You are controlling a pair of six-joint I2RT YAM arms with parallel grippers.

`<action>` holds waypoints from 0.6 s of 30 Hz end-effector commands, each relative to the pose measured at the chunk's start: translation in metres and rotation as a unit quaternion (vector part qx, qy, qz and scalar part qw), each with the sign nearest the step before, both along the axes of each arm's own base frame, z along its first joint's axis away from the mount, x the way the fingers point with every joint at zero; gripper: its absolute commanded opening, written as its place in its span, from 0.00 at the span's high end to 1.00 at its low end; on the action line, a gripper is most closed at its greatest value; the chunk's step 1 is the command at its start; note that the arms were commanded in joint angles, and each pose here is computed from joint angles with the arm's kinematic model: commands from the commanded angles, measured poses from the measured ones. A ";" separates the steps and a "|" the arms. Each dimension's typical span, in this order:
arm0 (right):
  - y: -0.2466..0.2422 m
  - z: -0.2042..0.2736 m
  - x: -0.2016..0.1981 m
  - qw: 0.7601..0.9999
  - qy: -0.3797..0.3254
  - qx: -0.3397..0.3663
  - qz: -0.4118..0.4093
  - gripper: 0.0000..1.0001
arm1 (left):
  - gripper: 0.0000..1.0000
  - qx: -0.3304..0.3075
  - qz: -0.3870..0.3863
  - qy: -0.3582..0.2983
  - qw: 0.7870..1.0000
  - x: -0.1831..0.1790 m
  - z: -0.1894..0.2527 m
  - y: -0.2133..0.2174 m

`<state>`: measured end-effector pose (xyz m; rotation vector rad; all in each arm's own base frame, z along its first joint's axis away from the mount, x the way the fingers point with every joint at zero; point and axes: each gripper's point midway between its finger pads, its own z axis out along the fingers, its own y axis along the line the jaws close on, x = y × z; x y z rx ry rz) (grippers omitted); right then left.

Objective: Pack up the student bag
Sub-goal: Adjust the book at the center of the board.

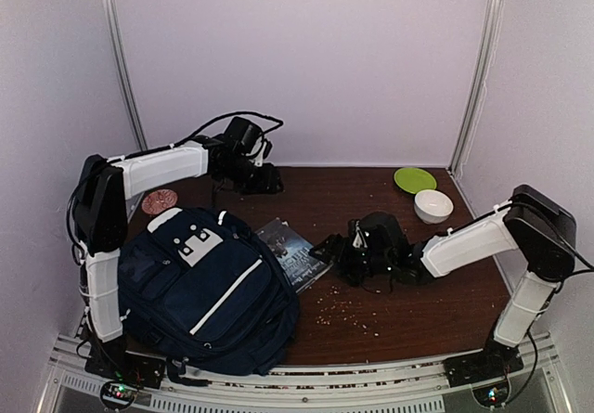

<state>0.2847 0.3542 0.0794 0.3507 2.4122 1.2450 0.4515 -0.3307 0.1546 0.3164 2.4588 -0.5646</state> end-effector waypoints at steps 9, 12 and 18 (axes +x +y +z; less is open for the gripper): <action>0.025 -0.021 0.000 0.997 0.057 0.058 -0.018 0.19 | 0.03 0.044 0.016 0.051 0.998 0.019 -0.066 0.019; 0.035 -0.024 0.003 0.996 0.063 0.064 -0.012 0.19 | 0.04 0.059 0.018 0.069 0.996 0.019 -0.083 0.021; 0.041 -0.028 0.012 0.995 0.069 0.068 -0.018 0.21 | 0.07 0.054 0.007 0.096 0.994 0.021 -0.107 0.024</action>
